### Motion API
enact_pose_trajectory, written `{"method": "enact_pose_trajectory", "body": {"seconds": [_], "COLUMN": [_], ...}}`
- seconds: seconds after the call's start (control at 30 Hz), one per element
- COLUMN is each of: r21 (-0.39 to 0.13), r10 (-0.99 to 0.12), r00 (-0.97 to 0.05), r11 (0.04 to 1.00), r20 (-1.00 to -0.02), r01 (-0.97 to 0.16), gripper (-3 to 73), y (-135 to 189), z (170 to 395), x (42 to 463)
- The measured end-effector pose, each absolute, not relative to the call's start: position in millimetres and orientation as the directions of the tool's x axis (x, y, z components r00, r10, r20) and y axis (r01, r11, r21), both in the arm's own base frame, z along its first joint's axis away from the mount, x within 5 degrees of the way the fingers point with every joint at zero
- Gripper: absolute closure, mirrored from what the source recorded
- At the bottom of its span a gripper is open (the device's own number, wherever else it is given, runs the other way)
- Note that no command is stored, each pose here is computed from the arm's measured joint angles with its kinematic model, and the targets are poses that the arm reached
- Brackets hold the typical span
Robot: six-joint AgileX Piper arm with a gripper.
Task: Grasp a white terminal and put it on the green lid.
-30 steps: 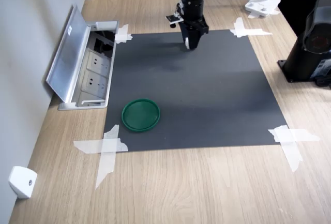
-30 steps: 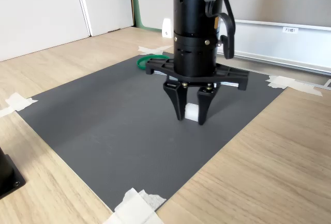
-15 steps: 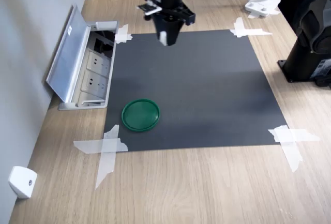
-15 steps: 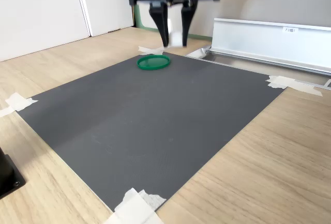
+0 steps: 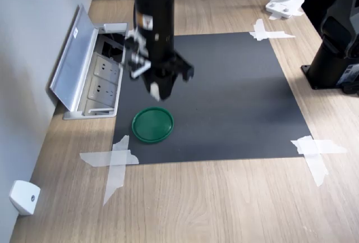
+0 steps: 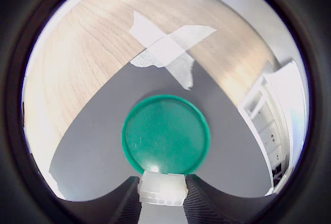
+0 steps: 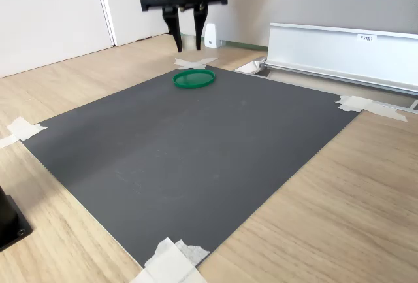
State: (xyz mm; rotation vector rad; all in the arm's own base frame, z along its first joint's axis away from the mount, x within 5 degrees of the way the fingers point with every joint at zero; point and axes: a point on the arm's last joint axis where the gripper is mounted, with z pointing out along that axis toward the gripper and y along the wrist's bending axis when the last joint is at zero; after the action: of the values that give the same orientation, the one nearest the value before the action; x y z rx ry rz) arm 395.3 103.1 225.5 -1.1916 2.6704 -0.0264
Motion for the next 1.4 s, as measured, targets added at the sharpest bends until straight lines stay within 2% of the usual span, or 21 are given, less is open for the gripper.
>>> {"method": "enact_pose_trajectory", "body": {"seconds": [0.2,0.37,0.6,0.7,0.8,0.93,1.13,1.27,1.4], "r21": [-0.102,-0.125,-0.124,-0.129,-0.149,-0.178,-0.196,-0.220,-0.244], "r10": [-0.757,-0.762,-0.778,-0.780,-0.781,-0.778,-0.756,-0.729,-0.656], "r00": [-0.640,-0.630,-0.613,-0.609,-0.602,-0.593,-0.607,-0.614,-0.631], "r11": [0.652,0.647,0.628,0.625,0.624,0.626,0.652,0.680,0.748], "r20": [-0.130,-0.151,-0.139,-0.143,-0.168,-0.206,-0.244,-0.301,-0.414], "r01": [-0.751,-0.753,-0.768,-0.770,-0.767,-0.759,-0.733,-0.700,-0.617], "gripper": [38.0,38.0,38.0,34.1,24.3,14.0,12.1,16.6,28.4], "y": [107.2,108.1,108.2,108.3,108.9,108.4,102.4,89.2,61.7], "z": [194.8,189.8,184.5,184.6,189.3,206.5,250.7,283.3,316.4], "x": [403.2,408.1,409.2,409.9,411.1,409.1,387.2,356.4,318.2]}}
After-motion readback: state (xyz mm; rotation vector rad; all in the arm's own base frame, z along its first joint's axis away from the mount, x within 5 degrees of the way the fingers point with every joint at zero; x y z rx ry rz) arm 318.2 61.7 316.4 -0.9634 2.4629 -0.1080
